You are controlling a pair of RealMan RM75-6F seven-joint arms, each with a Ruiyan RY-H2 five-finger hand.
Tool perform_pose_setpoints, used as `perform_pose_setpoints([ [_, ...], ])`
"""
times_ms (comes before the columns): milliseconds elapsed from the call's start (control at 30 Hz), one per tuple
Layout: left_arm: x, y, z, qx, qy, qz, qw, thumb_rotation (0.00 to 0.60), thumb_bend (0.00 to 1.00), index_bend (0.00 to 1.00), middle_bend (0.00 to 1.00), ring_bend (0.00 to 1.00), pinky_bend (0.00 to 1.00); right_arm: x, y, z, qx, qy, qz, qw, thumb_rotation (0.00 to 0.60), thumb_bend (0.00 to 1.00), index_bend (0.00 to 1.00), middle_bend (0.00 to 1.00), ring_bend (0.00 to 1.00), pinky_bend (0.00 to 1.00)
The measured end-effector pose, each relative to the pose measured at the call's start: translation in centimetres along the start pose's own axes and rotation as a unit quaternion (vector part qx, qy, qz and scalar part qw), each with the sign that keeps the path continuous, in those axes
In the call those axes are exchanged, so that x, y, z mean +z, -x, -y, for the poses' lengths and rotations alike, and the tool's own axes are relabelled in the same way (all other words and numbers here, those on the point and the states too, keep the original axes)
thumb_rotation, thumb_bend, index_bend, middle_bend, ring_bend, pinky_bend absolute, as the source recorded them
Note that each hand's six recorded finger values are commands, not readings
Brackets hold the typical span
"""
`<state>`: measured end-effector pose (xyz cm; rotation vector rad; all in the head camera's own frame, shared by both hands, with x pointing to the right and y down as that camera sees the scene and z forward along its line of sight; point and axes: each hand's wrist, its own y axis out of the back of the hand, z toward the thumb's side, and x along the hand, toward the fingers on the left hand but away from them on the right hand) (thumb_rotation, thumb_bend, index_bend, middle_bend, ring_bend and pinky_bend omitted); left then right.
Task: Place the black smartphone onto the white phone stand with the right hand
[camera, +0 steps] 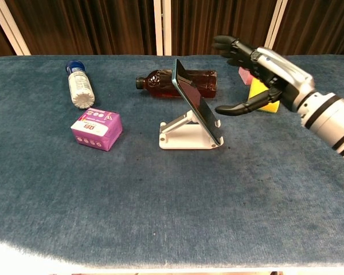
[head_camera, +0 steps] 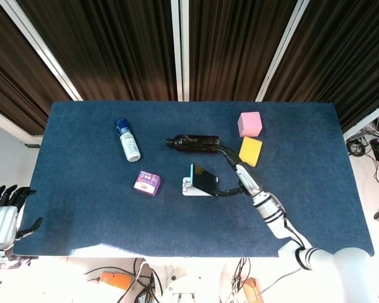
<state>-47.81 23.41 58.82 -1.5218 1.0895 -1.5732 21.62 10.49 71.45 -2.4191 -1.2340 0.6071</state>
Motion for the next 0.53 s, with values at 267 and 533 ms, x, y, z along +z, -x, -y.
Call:
perform_pose_setpoints([
  [267, 0.5, 0.0, -0.1, 0.005, 0.004, 0.012, 0.9999, 0.600, 0.18, 0.24, 0.19, 0.09, 0.00, 2.1, -6.9, -9.7, -0.035, -0.193, 0.071, 0.9779, 0.600, 0.20, 0.04, 0.09, 0.00, 0.07],
  [533, 1.0, -0.2, -0.2, 0.010, 0.003, 0.020, 0.9998, 0.600, 0.18, 0.24, 0.19, 0.09, 0.00, 3.4, -18.5, -17.4, -0.074, -0.273, 0.212, 0.9355, 0.600, 0.20, 0.04, 0.08, 0.00, 0.07],
])
